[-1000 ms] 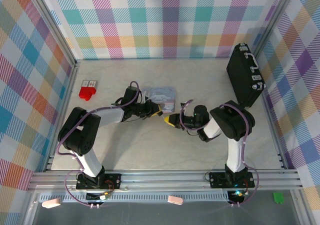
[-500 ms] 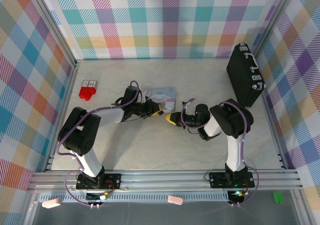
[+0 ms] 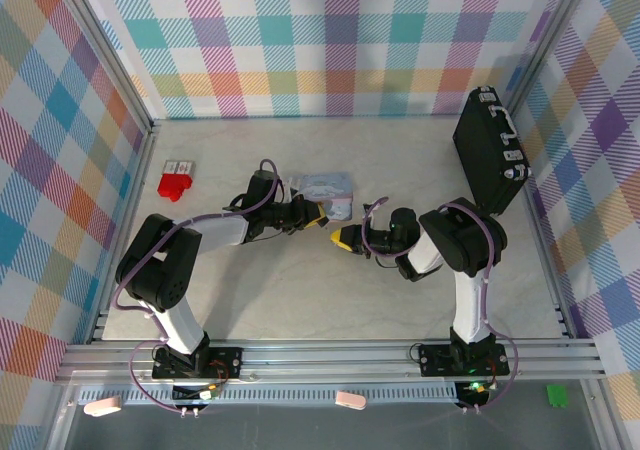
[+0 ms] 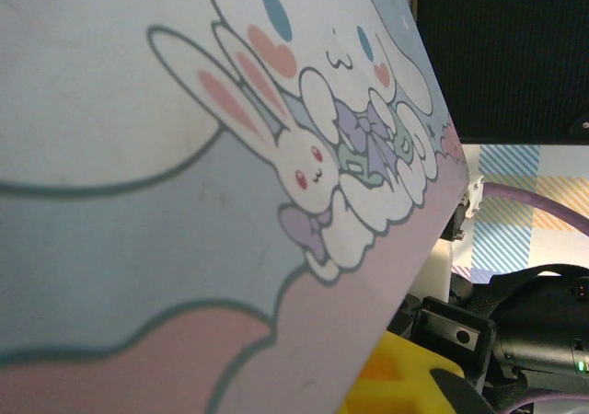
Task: Unlock a padlock with a key
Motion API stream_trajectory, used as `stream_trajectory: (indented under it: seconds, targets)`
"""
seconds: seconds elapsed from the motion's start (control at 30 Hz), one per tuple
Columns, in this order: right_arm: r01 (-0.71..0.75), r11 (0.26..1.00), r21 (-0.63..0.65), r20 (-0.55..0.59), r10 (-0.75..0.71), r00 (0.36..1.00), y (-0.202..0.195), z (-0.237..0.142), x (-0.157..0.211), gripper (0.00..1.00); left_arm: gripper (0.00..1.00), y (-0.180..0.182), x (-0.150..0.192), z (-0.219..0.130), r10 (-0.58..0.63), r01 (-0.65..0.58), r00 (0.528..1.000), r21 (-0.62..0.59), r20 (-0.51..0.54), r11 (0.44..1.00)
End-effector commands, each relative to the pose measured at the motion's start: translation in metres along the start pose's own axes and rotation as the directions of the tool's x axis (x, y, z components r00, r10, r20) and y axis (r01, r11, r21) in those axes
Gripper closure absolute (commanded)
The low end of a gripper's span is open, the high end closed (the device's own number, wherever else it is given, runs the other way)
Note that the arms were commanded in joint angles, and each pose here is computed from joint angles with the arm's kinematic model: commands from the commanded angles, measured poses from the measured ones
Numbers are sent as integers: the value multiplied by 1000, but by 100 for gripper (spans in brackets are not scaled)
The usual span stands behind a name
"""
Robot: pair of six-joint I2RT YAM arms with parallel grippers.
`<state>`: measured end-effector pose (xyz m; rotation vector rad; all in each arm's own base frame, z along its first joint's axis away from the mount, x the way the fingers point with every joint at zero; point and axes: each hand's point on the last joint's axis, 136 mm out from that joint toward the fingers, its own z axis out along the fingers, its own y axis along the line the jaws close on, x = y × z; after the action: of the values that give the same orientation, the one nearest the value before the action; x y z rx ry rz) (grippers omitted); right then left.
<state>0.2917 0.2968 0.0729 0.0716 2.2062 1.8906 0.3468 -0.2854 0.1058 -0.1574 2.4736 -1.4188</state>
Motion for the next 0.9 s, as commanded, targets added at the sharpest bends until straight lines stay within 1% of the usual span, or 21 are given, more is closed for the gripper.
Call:
stream_trajectory:
  seconds: [0.0, 0.37, 0.53, 0.87]
  targets:
    - [70, 995, -65, 15, -69, 998, 27, -1, -8, 100, 100, -22, 0, 0, 62, -62, 998, 67, -6, 996]
    - [90, 993, -78, 22, -89, 996, 34, 0, -12, 100, 100, -18, 2, 0, 64, -64, 998, 67, -7, 996]
    - [79, 994, -69, 33, -77, 997, 30, -3, -15, 100, 100, -15, 2, -1, 78, -78, 997, 51, 1, 996]
    - [76, 995, -70, 44, -73, 996, 30, -6, -21, 100, 100, -12, 5, 2, 71, -70, 997, 61, -12, 996]
